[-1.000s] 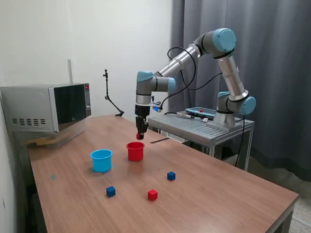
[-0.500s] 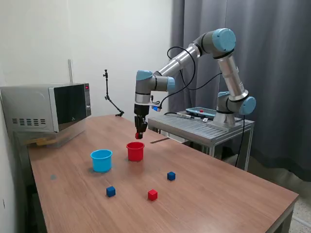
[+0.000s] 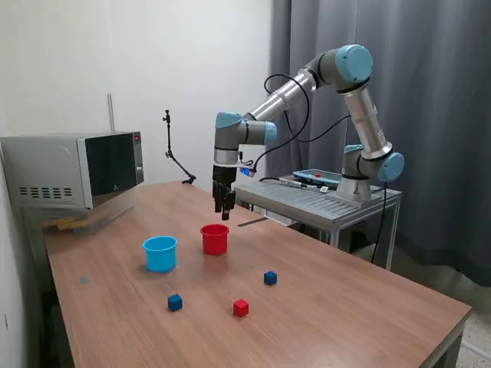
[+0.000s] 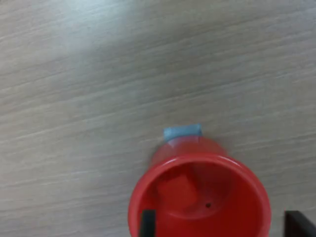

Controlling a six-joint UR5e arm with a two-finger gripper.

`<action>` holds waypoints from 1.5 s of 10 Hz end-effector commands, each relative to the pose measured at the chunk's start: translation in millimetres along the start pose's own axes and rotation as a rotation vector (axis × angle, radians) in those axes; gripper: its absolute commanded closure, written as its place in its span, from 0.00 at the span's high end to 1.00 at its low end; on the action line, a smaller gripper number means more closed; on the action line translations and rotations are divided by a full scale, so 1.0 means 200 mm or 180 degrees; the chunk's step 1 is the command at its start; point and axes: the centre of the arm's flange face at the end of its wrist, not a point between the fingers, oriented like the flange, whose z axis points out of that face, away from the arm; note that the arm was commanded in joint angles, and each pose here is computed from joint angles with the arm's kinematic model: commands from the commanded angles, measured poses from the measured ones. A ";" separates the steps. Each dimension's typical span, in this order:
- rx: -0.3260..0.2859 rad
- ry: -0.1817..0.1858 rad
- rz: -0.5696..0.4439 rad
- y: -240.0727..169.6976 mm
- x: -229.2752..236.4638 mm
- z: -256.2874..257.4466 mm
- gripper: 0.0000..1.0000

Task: Place red objects in the red bin, and blue objects in the blue bin.

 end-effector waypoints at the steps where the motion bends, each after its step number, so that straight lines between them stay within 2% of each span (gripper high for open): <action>1: 0.0005 0.0016 0.0000 0.00 0.00 0.00 1.00; 2: -0.0006 0.0070 -0.0019 0.00 0.03 0.00 1.00; 3: -0.0094 0.0138 -0.0130 0.01 0.15 -0.07 1.00; 4: -0.0230 0.0165 -0.0323 0.05 0.36 -0.17 1.00; 5: -0.0351 0.0210 -0.0611 0.07 0.75 -0.24 1.00; 6: -0.0361 0.0222 -0.0515 0.09 0.93 -0.19 1.00; 7: -0.0401 0.0250 -0.0221 0.11 1.08 -0.18 1.00; 8: -0.0441 0.0193 -0.0031 0.14 1.18 -0.14 1.00; 9: -0.0409 0.0216 -0.0194 0.08 1.35 -0.09 1.00; 10: -0.0287 0.0178 -0.0360 0.07 1.40 0.04 1.00; 11: -0.0185 0.0146 -0.0375 0.09 1.41 0.06 1.00; 13: -0.0272 0.0186 -0.0502 0.08 1.56 0.02 1.00; 14: -0.0241 0.0191 -0.0529 0.09 1.58 0.08 1.00; 15: -0.0227 0.0272 -0.0775 0.09 1.59 0.09 1.00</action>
